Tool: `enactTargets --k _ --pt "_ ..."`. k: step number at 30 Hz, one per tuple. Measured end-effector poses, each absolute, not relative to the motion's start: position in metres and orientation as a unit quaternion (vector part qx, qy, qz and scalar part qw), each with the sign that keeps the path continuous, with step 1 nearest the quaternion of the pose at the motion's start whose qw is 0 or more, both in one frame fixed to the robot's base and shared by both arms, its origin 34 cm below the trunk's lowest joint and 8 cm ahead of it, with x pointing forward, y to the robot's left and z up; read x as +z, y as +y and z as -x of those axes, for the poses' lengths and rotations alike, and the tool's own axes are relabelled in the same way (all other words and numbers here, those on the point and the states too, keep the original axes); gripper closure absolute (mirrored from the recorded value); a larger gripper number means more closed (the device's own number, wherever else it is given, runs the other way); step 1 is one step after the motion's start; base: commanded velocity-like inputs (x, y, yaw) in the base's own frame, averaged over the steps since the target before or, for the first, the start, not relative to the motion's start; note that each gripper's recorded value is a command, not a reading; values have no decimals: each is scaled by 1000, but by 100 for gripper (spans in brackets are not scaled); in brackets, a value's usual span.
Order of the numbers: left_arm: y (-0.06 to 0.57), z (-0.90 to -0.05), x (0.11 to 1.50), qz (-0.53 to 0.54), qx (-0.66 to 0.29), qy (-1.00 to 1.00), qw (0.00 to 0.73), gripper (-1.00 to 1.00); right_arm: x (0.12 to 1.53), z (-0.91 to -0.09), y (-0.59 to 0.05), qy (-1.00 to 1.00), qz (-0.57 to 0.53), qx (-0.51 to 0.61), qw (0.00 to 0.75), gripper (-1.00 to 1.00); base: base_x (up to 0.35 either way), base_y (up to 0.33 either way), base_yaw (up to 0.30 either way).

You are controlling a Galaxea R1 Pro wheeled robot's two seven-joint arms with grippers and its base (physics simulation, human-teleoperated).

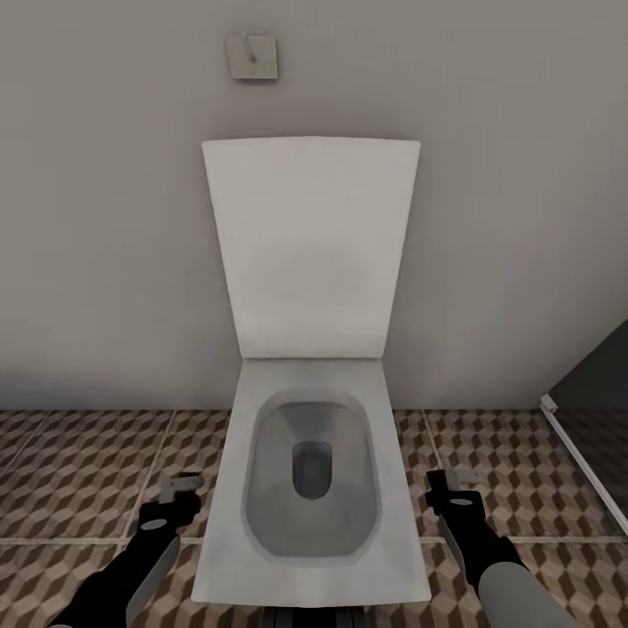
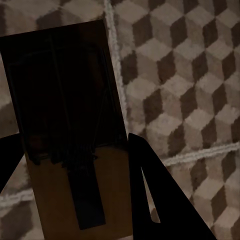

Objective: Take the four mousetraps from the cabinet in the bathroom and place them on the bathroom floor. Make sure all four end up on the same floor surface, and ensure that at least two of them are either under or directly next to the same bathroom sink.

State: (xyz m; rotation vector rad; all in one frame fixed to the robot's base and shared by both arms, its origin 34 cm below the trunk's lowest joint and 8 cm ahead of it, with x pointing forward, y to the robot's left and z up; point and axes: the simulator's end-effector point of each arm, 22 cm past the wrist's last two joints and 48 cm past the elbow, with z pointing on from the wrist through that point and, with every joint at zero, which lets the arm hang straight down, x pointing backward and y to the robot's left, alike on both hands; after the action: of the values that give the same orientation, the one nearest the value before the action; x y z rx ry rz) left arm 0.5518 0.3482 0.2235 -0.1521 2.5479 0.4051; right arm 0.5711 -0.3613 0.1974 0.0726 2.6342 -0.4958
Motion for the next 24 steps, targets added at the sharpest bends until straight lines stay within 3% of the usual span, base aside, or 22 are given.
enactTargets --k 24 --pt "298 -566 232 63 115 947 293 100 169 -531 -352 968 -20 -166 186 100 0 0 0"
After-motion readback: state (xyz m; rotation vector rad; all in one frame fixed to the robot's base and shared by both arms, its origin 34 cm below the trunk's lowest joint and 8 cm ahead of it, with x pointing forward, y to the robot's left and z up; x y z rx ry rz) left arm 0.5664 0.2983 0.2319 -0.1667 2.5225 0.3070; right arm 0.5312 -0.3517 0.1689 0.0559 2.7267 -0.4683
